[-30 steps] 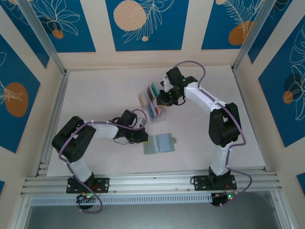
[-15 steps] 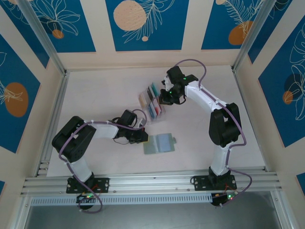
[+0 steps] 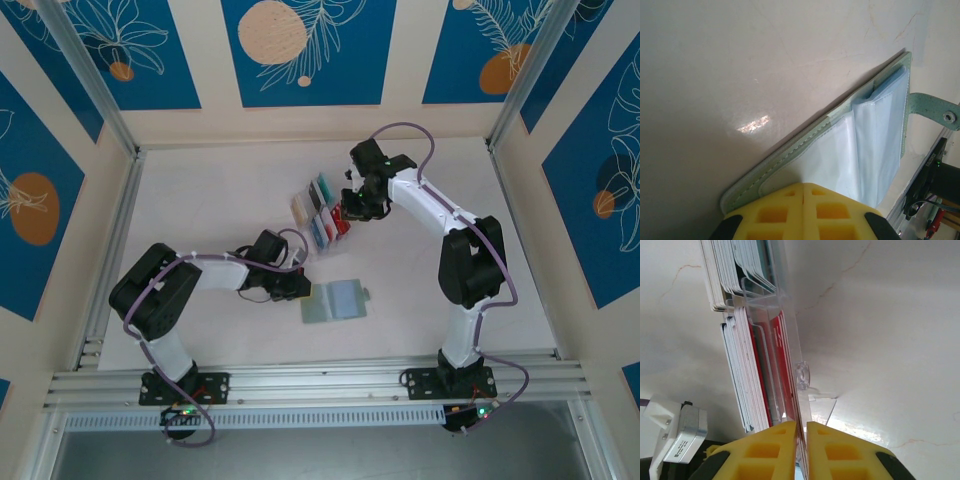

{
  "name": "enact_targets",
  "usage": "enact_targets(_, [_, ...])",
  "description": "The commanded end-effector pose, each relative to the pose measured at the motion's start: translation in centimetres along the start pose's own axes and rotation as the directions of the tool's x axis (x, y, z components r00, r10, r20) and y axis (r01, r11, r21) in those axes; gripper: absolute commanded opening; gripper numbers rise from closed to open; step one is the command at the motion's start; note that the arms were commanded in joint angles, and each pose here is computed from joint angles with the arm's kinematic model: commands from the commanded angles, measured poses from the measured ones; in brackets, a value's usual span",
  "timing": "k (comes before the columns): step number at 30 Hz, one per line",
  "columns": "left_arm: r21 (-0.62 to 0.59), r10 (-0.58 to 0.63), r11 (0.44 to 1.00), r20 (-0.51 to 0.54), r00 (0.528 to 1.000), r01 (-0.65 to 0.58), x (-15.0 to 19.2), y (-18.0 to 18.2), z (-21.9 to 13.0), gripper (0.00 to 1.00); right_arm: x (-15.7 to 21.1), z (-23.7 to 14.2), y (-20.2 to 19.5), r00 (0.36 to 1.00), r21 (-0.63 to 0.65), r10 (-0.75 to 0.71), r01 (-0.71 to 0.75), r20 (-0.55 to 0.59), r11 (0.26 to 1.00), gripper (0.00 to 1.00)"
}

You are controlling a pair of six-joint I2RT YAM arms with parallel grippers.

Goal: Put the credit cards into the card holder

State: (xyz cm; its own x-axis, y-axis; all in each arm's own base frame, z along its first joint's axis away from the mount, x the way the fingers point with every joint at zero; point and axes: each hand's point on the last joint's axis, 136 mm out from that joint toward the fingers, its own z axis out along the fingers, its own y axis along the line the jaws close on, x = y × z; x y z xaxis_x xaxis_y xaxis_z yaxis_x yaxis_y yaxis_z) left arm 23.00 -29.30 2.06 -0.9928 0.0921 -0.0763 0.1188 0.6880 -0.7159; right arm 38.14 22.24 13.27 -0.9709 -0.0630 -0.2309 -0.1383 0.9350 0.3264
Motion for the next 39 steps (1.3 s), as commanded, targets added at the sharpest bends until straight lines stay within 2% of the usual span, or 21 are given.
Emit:
enact_targets(1, [-0.075, -0.048, 0.996, -0.029, 0.998, 0.046, 0.9, 2.1, 0.9, 0.00, -0.5, -1.9, 0.3, 1.000, -0.005, -0.013, 0.013, 0.028, 1.000, 0.14])
enact_targets(11, [-0.067, -0.048, 0.997, -0.030, 0.998, 0.046, 1.0, 2.0, 0.9, 0.00, -0.6, -2.0, 0.8, 1.000, -0.076, -0.002, 0.003, 0.021, 0.997, 0.09])
enact_targets(15, [-0.039, -0.042, 0.998, -0.016, 0.999, 0.041, 0.4, 0.8, 0.1, 0.00, -0.6, -1.8, 0.6, 1.000, -0.073, 0.004, -0.003, 0.017, 0.997, 0.18])
enact_targets(21, [0.023, -0.007, 1.000, 0.051, 0.999, 0.005, -1.5, -2.7, -3.2, 0.00, -0.8, -2.0, 1.0, 0.999, -0.146, 0.028, -0.025, 0.018, 0.989, 0.31])
enact_targets(27, [0.083, 0.014, 0.996, 0.123, 0.992, -0.025, -4.3, -6.2, -6.5, 0.00, -0.7, -1.3, 1.1, 0.999, -0.175, 0.038, -0.039, -0.005, 0.984, 0.32])
enact_targets(31, [0.116, 0.006, 0.993, 0.182, 0.983, -0.027, -7.7, -7.8, -8.2, 0.00, -0.6, -0.9, 1.8, 0.999, -0.220, 0.042, -0.045, -0.019, 0.975, 0.31])
enact_targets(39, [0.149, -0.010, 0.989, 0.206, 0.978, -0.022, -14.1, -9.6, -7.6, 0.00, -0.2, -0.3, 2.0, 0.998, -0.233, 0.047, -0.055, -0.040, 0.971, 0.30])
